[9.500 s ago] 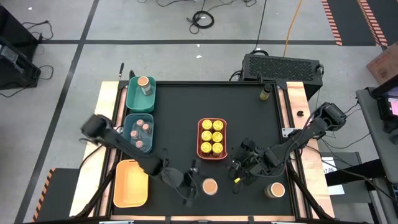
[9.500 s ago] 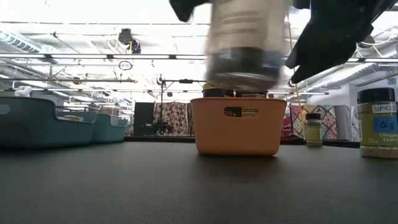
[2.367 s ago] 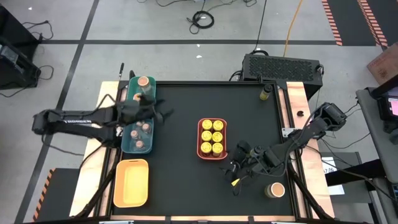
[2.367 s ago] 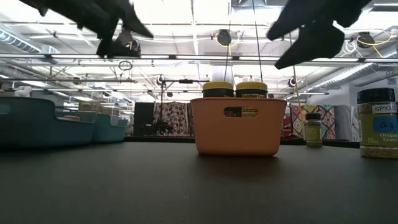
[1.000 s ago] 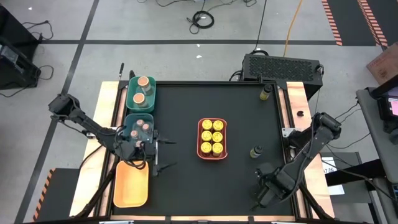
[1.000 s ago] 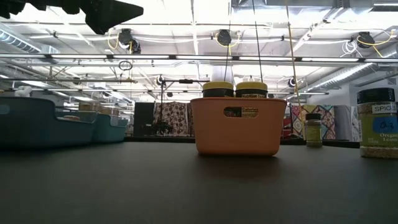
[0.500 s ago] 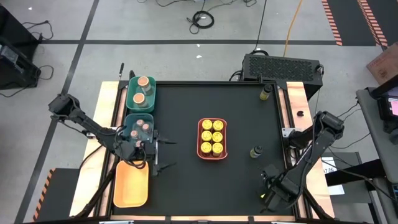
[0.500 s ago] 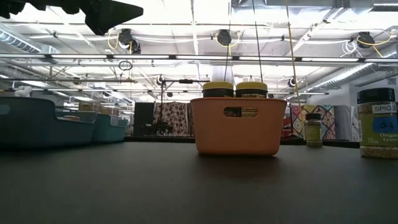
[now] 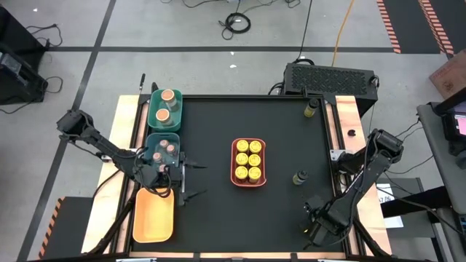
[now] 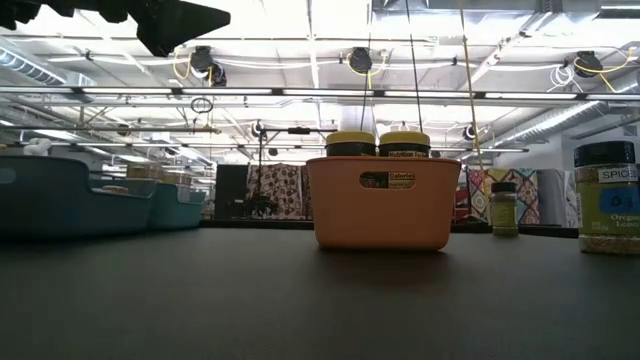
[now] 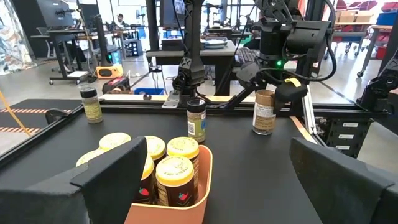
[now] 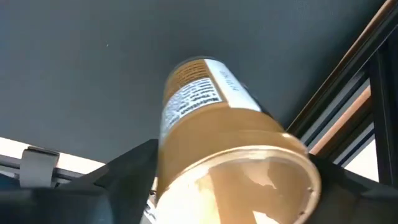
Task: Sort spices by type
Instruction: Put the golden seasoning bottle in the green bin
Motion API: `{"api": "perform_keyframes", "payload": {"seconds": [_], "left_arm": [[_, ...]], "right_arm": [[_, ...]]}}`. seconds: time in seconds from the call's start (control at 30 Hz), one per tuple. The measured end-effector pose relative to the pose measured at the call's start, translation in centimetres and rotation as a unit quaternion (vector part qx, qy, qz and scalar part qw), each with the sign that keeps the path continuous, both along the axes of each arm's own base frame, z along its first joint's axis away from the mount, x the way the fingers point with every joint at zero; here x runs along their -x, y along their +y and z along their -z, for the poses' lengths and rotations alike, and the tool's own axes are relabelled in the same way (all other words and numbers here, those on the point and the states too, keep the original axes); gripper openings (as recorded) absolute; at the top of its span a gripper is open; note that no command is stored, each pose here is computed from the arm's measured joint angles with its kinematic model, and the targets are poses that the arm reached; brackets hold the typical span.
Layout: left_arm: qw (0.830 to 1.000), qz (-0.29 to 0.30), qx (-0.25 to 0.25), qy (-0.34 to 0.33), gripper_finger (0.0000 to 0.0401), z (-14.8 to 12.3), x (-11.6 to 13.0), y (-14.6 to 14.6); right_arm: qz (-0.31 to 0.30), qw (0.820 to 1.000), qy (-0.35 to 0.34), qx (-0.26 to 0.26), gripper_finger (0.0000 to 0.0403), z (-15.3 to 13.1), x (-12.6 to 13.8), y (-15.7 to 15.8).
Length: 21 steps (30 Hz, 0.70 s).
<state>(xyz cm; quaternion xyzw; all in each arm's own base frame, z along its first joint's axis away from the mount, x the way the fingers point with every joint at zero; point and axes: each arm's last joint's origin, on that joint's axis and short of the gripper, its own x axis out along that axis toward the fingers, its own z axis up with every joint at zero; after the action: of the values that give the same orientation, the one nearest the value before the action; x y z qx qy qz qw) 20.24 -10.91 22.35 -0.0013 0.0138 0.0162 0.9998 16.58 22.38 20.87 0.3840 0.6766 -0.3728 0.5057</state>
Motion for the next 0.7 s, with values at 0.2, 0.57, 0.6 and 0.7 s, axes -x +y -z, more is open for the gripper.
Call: {"api": "perform_keyframes", "payload": {"seconds": [0.2,0.57,0.6,0.7], "left_arm": [[1.000,0.000,0.000,0.000,0.0395,0.0,0.0,0.0],[1.000,-0.001,0.000,0.000,0.0395,0.0,0.0,0.0],[1.000,-0.001,0.000,0.000,0.0395,0.0,0.0,0.0],[1.000,-0.001,-0.001,0.001,0.0395,0.0,0.0,0.0]], "right_arm": [[-0.010,1.000,-0.007,-0.011,0.0256,-0.2,-0.2,-0.1],[-0.034,0.995,-0.074,-0.062,0.0269,-3.2,-3.9,-0.9],[-0.040,0.994,-0.085,-0.059,0.0270,-3.5,-4.3,-1.1],[-0.058,0.990,-0.124,-0.044,0.0265,-4.2,-5.8,-2.2]]}}
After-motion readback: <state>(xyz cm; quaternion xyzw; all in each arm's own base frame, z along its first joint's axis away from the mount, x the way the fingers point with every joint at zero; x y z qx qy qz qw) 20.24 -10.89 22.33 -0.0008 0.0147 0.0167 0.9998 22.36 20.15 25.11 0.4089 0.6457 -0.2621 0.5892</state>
